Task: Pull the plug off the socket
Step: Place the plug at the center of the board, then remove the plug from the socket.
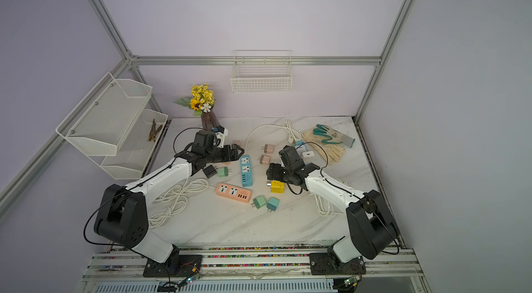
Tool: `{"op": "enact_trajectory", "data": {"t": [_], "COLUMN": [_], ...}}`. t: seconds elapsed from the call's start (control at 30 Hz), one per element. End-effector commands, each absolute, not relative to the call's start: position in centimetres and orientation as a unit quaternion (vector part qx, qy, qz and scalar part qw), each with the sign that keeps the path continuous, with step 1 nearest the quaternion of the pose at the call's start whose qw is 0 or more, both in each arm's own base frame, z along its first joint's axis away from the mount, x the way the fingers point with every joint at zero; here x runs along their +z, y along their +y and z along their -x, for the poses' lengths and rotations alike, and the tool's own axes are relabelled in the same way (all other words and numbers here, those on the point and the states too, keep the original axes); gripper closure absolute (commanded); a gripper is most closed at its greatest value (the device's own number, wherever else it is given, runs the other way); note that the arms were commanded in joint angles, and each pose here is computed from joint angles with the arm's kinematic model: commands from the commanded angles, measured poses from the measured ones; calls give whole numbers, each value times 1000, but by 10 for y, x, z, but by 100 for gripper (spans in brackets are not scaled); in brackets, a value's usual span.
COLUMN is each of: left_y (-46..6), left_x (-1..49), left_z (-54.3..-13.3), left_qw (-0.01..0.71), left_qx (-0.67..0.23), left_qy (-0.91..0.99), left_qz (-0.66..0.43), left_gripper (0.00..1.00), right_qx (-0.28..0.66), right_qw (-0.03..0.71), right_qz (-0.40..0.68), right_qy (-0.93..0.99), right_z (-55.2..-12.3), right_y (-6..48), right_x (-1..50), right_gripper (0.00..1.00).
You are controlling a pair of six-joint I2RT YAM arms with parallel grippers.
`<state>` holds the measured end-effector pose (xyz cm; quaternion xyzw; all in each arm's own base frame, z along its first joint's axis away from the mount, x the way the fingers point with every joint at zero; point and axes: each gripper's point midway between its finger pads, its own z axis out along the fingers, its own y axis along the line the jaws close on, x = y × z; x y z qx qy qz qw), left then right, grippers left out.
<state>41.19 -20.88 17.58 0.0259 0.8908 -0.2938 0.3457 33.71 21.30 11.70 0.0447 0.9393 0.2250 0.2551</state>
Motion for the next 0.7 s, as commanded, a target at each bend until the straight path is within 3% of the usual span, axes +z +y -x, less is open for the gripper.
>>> {"op": "enact_trajectory", "data": {"t": [0.0, 0.1, 0.2, 0.33, 0.5, 0.67], "left_y": [-239, -271, -312, -361, -391, -402], "left_x": [200, 200, 203, 203, 200, 187], "left_z": [-417, -422, -429, -443, -465, -485], "left_qw": [371, 375, 376, 377, 385, 393], "left_qx": [-329, -340, -365, -399, -436, -431], "left_qy": [867, 859, 847, 829, 807, 806], "left_qz": [-51, -73, -94, -111, -101, -103], "left_gripper": [16, 23, 36, 50, 59, 65], "right_qx": [150, 79, 20, -20, -31, -14], "right_qw": [333, 384, 391, 347, 277, 241], "right_qz": [-77, -95, -90, -79, -49, -20], "right_qy": [928, 915, 916, 934, 959, 970], "right_z": [-368, -388, -406, -436, -462, -460], "right_y": [172, 129, 98, 72, 64, 66], "right_x": [152, 171, 178, 161, 134, 109], "right_gripper": [15, 12, 11, 13, 21, 23]}}
